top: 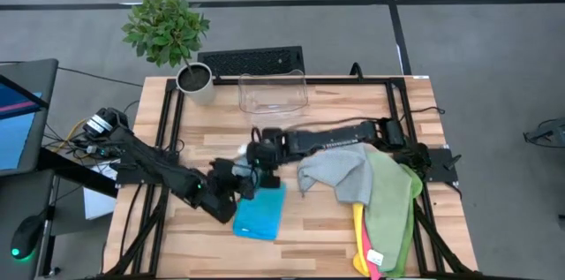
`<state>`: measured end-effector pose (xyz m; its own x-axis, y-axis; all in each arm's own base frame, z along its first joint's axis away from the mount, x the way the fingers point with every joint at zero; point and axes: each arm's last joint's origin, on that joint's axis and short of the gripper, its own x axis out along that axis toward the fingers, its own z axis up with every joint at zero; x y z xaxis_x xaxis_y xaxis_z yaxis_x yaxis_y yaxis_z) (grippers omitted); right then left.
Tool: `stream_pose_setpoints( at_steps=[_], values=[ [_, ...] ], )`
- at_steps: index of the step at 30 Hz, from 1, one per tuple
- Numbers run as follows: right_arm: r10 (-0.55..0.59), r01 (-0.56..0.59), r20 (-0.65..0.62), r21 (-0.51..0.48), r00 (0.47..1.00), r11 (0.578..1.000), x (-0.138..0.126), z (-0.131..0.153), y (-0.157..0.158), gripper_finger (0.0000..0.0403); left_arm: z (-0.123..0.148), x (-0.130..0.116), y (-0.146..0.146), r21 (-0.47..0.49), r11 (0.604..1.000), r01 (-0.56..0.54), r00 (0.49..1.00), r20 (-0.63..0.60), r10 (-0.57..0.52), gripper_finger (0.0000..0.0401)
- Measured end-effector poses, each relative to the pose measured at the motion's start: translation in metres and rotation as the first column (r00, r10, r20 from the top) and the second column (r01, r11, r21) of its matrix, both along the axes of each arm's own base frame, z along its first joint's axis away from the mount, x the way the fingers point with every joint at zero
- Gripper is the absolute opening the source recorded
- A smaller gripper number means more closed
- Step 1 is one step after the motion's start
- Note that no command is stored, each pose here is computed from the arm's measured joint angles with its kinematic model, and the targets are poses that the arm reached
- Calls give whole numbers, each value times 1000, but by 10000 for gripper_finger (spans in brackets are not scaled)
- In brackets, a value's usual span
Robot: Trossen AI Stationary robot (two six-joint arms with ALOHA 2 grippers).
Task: Fold microfiber towels
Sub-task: Stack the folded light blue microfiber cloth on top of the folded blue microfiber cloth
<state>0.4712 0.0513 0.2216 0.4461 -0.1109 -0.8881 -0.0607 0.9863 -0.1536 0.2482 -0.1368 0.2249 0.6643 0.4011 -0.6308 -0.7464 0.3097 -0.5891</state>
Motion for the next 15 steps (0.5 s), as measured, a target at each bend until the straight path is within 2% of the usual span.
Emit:
stream_pose_setpoints(
  at_steps=[4, 7, 10, 15],
  values=[
    [65, -65, -33, -19, 997, 998, -6, -8, 33, 28, -23, 11, -27, -65, 998, 16, 998, 61, -12, 5],
    [88, -88, 1, -49, 996, 995, -8, -21, 49, 28, -47, 17, -45, -90, 996, 5, 997, 75, 2, 5],
    [93, -94, -20, -46, 995, 995, -12, -33, 57, 30, -62, 21, -61, -98, 995, -22, 997, 76, 29, 5],
    [108, -109, -36, -37, 994, 993, -21, -59, 62, 33, -72, 31, -87, -100, 994, -46, 995, 80, 54, 5]
  ],
)
